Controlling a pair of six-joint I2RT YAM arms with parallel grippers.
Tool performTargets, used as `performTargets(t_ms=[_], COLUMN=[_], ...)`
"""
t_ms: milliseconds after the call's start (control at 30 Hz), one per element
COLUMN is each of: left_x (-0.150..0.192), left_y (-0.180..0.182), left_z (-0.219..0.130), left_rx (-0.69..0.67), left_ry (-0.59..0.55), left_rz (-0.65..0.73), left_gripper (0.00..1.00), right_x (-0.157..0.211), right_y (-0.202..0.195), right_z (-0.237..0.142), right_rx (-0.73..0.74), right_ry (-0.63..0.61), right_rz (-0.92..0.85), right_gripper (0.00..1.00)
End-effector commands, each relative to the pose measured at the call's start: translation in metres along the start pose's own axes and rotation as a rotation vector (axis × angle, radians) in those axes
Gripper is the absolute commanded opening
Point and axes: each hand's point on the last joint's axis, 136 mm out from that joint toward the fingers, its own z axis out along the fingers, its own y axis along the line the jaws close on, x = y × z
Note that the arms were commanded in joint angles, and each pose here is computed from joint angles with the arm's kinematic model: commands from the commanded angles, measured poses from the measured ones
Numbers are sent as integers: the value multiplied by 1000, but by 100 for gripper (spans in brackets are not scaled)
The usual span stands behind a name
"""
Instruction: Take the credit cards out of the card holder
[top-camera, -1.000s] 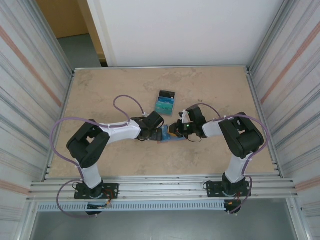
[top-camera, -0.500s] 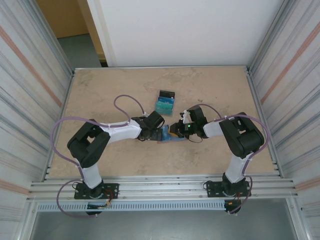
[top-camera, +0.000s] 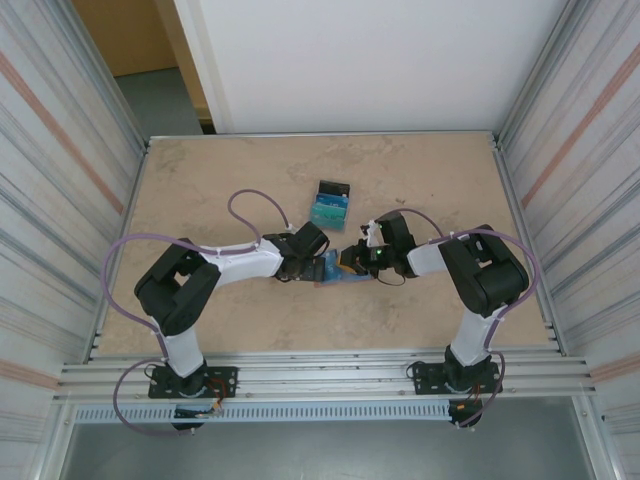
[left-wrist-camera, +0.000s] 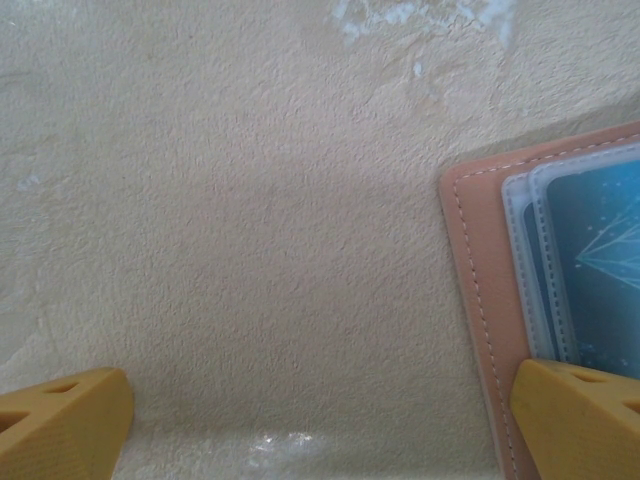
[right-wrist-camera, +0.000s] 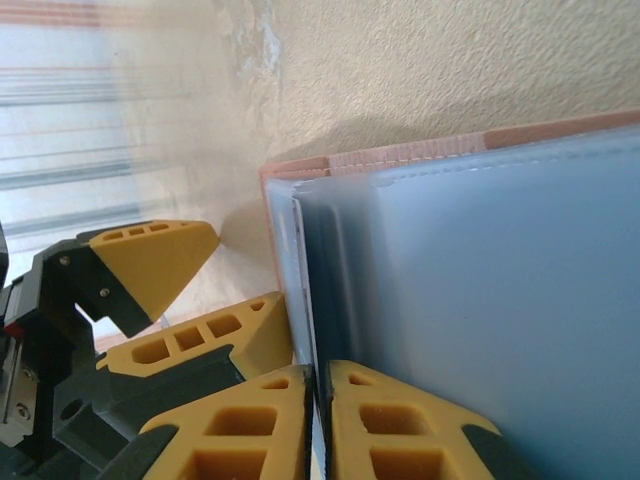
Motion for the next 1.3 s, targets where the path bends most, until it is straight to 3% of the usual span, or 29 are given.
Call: performTargets(t_ms=[0,767,1267], left_x=[31,31,32], left_y=[19,18,18], left_z=[21,22,23], left_rx=[-91,-98,-100], left_ry=[105,115,116], left_rz=[59,66,67], left_gripper=[99,99,99], right_x=[0,-4,-4], right_y=[9,10,5], right_z=[-6,-10,-11], right_rx=[-39,-64,-59], right_ry=[-3,-13,-16], right_rz=[-1,9,18], right_gripper=[11,16,8])
